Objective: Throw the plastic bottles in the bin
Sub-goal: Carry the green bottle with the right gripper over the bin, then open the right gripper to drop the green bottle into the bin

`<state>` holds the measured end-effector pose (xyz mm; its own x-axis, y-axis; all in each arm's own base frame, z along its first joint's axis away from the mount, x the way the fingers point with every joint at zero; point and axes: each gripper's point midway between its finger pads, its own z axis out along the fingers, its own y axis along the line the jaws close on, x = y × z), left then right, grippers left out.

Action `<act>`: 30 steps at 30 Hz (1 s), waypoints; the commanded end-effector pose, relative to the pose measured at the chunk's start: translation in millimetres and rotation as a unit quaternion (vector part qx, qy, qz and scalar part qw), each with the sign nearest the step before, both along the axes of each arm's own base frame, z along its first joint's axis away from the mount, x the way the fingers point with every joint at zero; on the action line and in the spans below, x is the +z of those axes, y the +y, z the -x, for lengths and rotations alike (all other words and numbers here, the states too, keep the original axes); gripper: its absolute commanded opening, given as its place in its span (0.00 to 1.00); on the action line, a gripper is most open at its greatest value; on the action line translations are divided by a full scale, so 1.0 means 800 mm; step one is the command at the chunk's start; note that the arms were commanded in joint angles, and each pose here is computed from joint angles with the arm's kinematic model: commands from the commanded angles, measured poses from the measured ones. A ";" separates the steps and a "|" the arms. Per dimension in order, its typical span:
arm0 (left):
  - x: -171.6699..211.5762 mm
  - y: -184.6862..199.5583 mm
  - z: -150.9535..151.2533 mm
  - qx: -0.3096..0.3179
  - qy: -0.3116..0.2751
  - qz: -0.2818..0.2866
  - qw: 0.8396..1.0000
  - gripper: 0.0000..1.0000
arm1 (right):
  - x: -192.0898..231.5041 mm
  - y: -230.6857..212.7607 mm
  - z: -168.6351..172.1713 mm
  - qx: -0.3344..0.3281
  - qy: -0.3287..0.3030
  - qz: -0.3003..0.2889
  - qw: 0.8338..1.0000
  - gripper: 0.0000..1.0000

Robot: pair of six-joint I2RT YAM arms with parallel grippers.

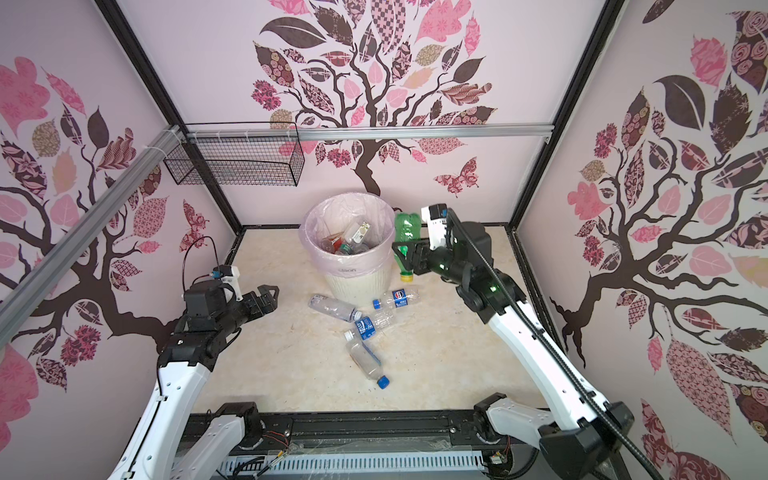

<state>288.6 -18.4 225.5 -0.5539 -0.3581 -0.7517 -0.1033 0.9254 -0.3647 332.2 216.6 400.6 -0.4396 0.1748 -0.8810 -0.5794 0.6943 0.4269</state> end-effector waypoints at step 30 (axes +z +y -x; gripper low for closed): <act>-0.036 -0.088 -0.010 -0.152 0.055 0.081 0.983 0.98 | 0.010 -0.028 -0.016 -0.088 -0.037 0.029 0.995 0.98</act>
<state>291.9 -76.6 196.1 -0.7331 -0.2844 -0.6178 0.0903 0.8596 -0.5029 343.3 219.8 397.1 -0.4256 0.1287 -0.8957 -0.5451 0.7537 0.3672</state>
